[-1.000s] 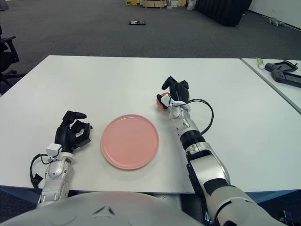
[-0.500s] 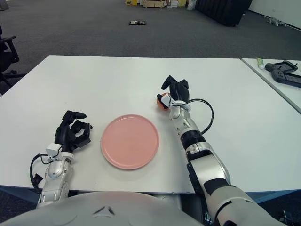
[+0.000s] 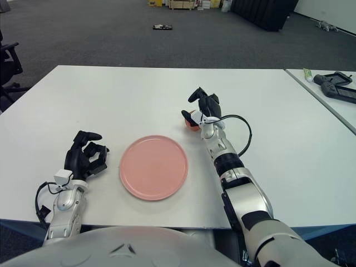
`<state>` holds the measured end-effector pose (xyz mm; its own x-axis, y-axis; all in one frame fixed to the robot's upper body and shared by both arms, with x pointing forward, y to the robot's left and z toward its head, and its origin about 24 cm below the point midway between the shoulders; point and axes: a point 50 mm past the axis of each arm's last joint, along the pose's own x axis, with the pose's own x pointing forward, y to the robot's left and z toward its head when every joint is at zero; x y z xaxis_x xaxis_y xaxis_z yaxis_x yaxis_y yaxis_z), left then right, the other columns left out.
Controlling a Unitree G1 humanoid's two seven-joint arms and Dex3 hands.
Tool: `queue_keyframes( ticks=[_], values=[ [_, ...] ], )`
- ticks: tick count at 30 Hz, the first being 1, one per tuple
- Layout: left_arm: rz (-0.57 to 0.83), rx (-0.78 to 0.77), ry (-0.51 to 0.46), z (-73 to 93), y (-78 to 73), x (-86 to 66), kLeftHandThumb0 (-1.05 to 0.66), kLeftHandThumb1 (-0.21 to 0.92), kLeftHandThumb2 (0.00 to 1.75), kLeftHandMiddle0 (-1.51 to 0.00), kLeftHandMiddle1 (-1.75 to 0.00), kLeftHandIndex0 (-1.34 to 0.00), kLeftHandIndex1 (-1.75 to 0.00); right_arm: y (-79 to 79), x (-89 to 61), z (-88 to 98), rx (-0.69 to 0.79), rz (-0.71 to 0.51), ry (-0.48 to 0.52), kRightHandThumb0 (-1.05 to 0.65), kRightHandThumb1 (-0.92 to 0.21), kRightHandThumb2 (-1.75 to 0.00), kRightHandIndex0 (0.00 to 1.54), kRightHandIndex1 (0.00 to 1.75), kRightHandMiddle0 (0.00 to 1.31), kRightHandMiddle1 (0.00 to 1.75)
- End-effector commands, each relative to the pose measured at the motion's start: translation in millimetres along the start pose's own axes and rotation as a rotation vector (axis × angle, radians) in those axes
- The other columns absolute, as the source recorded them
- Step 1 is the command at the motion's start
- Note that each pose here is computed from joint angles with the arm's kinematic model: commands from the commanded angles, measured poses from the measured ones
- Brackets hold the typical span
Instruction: Put the apple into the plate.
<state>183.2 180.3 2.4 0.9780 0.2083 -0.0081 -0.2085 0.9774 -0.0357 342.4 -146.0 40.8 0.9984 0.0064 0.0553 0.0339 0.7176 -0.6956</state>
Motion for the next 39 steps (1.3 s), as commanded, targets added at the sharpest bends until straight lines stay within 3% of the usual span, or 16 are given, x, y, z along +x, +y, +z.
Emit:
queue_keyframes(
  ticks=[1,6,10,24,39],
  values=[
    [0.006,-0.008,-0.011,3.1,-1.0,3.7,-0.01,0.45,1.10,-0.59,-1.52,-0.34,-1.75,-6.8,3.5,3.0,-0.023,0.016,-0.009,-0.68,-0.55,-0.82,0.01,0.21,0.00,0.51],
    [0.008,-0.005,-0.012,3.3,-1.3,3.8,-0.01,0.45,1.11,-0.59,-1.54,-0.34,-1.75,-6.7,3.6,3.9,-0.070,0.059,-0.012,-0.79,-0.61,-0.71,0.00,0.04,0.00,0.12],
    [0.007,-0.005,-0.014,3.6,-1.5,3.9,-0.01,0.44,1.12,-0.59,-1.55,-0.33,-1.75,-6.4,3.7,4.7,-0.116,0.104,-0.024,-0.87,-0.65,-0.60,0.00,0.01,0.00,0.02],
    [0.003,-0.009,-0.017,4.0,-1.3,3.4,-0.01,0.44,1.12,-0.60,-1.53,-0.35,-1.75,-0.7,5.1,7.7,-0.212,0.256,-0.012,-0.97,-0.68,-0.46,0.00,0.00,0.00,0.00],
    [0.006,-0.001,-0.017,4.4,-1.4,3.0,-0.01,0.43,1.13,-0.60,-1.54,-0.35,-1.75,17.6,4.7,-2.8,-0.257,0.395,0.106,-0.95,-0.69,-0.46,0.00,0.00,0.00,0.00]
  ],
)
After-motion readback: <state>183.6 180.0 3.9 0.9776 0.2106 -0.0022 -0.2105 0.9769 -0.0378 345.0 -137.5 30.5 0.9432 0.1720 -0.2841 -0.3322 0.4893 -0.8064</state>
